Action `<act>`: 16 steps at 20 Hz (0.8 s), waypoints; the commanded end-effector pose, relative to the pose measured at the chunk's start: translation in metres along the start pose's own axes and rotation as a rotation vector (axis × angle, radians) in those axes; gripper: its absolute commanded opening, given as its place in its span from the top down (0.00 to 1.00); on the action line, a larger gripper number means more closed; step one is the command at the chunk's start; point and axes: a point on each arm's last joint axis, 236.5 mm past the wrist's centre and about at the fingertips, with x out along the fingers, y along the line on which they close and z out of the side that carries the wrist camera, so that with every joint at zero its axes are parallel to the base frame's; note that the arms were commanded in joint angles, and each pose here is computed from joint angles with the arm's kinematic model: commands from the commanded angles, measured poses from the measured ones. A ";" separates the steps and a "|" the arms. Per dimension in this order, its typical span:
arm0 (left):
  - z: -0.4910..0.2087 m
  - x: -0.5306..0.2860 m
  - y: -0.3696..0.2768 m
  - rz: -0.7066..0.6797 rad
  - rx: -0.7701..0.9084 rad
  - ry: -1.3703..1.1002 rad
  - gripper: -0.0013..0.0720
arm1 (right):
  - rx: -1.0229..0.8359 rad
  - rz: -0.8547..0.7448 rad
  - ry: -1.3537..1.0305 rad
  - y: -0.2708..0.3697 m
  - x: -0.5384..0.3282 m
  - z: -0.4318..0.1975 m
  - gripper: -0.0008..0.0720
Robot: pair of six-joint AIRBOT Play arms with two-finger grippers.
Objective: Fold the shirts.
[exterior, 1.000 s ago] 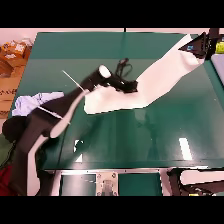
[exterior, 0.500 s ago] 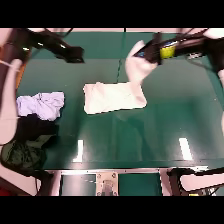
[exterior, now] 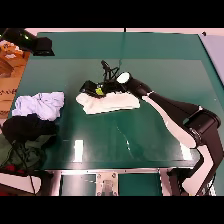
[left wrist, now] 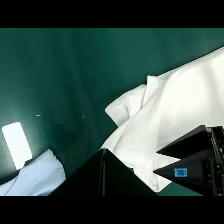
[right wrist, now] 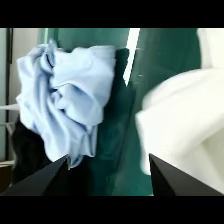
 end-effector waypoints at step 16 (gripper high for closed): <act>-0.003 -0.004 0.005 0.012 -0.001 0.006 0.95 | 0.304 -0.251 -0.011 -0.264 -0.242 0.036 0.11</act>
